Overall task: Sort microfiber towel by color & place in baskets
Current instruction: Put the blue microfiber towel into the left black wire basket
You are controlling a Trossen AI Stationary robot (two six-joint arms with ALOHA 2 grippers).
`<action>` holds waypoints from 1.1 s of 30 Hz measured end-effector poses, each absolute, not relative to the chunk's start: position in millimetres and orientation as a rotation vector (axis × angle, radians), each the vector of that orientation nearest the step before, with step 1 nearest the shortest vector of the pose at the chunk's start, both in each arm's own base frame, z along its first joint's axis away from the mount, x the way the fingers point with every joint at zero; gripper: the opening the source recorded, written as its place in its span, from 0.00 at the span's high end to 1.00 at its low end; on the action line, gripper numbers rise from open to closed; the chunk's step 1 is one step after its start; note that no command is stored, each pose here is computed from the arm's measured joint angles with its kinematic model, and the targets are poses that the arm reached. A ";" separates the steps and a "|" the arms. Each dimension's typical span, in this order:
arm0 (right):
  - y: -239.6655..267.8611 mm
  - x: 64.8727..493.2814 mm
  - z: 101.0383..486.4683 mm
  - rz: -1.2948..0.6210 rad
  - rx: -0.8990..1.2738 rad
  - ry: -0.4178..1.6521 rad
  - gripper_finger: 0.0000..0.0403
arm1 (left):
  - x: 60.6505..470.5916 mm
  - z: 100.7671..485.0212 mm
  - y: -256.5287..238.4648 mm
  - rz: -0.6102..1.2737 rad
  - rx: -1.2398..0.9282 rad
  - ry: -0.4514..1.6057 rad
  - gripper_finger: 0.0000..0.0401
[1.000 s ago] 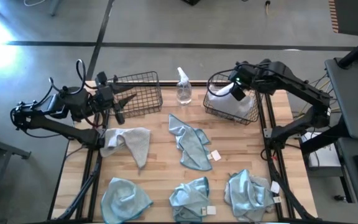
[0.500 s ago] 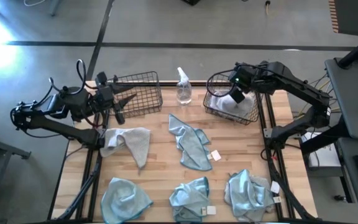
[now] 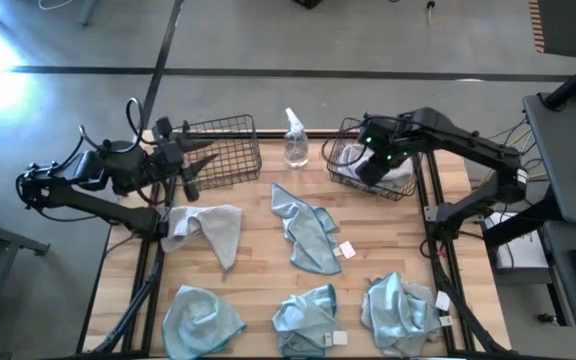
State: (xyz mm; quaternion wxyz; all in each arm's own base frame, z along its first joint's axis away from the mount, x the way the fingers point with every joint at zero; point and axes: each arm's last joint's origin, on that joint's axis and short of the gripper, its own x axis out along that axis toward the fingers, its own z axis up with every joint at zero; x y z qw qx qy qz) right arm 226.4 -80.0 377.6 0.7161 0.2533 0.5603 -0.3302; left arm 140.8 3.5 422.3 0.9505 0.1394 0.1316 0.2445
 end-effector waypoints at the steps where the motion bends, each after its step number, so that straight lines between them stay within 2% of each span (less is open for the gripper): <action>1: -77.0 230.1 374.6 -0.717 0.570 1.251 0.82 | 139.8 421.6 3.6 0.496 0.283 0.275 0.72; 9: -43.9 263.7 359.7 -0.604 0.623 1.247 0.81 | 124.6 413.6 4.2 0.456 0.279 0.360 0.72; 20: 9.1 313.0 342.1 -0.506 0.659 1.154 0.81 | 93.8 412.3 5.2 0.386 0.221 0.357 0.72; 26: 33.9 338.0 319.0 -0.458 0.628 1.173 0.81 | 79.2 411.2 4.7 0.315 0.208 0.352 0.72; 33: 42.2 360.8 280.5 -0.486 0.569 1.276 0.80 | 67.1 413.0 5.7 0.311 0.198 0.317 0.72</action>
